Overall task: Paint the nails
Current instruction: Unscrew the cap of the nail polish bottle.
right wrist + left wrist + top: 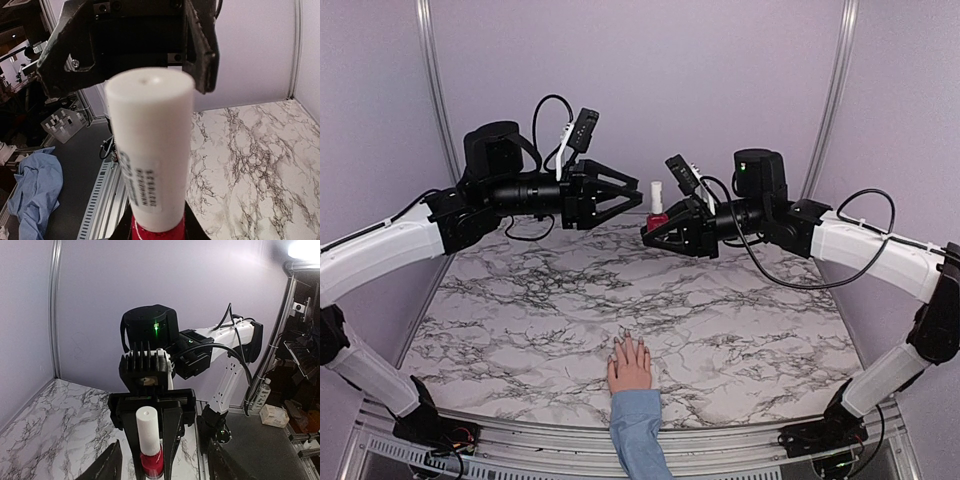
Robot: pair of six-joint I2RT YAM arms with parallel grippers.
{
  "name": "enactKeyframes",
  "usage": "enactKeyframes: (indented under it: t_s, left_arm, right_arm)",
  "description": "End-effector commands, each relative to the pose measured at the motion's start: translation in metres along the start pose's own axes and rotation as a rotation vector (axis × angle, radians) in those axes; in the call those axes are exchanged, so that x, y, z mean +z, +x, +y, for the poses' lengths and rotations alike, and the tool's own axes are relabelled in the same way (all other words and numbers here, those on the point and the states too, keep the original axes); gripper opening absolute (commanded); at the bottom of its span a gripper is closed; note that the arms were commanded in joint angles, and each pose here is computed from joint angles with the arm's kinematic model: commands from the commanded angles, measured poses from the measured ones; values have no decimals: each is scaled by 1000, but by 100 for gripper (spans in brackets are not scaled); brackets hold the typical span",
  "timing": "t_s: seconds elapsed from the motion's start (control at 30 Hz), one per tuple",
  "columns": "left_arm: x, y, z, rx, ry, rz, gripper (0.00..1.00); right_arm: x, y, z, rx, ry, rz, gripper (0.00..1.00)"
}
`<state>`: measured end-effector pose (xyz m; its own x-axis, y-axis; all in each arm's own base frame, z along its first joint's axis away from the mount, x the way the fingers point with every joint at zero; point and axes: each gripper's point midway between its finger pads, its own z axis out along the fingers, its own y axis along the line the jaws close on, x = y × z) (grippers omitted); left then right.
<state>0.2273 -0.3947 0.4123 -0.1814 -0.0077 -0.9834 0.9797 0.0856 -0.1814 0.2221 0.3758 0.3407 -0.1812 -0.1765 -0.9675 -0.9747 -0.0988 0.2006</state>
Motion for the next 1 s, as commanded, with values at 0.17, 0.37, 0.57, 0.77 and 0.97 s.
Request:
enactKeyframes:
  t_s: [0.17,0.37,0.57,0.77,0.97]
  left_arm:
    - [10,-6,-22,4,177,10,55]
    - [17,-4,-24,7,197,15,51]
    - [23,-3,-27,8,217,20,45]
    - [25,-1,-28,6,226,25,37]
    - [26,-1,-28,4,219,26,24]
  right_arm:
    - [-8,-17,34,-48,-153,-32,0]
    - [-1,-13,40,-39,-190,-21,0]
    - [3,-12,43,-39,-207,-11,0]
    - [4,-11,43,-38,-212,-8,0]
    - [4,-12,43,-38,-210,-9,0]
